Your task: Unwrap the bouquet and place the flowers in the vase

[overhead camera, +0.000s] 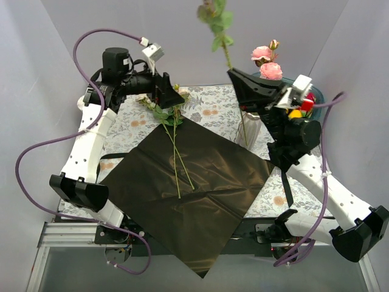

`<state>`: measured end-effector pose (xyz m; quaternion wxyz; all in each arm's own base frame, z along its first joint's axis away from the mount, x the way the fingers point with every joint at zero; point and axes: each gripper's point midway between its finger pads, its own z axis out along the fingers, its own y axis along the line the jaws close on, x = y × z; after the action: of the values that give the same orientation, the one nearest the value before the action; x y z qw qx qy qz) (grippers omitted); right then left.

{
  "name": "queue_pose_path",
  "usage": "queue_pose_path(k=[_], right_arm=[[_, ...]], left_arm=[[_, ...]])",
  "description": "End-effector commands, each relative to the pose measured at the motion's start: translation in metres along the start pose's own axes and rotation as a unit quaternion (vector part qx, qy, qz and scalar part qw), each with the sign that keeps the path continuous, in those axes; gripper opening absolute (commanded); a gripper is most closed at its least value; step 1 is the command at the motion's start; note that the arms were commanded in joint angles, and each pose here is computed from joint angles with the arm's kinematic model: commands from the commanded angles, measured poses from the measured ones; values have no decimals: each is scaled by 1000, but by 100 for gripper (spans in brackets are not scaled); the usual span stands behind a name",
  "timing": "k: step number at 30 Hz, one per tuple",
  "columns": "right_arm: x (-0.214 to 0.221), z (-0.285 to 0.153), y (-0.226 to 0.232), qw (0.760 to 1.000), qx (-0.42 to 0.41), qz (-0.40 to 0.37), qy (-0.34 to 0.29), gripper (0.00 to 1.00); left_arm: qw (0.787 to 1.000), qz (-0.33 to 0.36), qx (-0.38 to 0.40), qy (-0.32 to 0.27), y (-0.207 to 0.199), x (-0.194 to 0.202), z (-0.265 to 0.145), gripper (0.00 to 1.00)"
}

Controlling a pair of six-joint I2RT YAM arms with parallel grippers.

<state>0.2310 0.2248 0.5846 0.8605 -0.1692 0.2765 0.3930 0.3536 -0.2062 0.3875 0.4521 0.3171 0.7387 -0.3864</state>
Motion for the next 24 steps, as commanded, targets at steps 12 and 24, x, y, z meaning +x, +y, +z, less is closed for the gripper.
queue_pose_path(k=[12, 24], right_arm=[[124, -42, 55, 968, -45, 155, 192, 1], [151, -26, 58, 968, -39, 157, 189, 1]], left_arm=[[996, 18, -10, -90, -43, -74, 4, 97], [996, 18, 17, -81, -64, -70, 5, 97]])
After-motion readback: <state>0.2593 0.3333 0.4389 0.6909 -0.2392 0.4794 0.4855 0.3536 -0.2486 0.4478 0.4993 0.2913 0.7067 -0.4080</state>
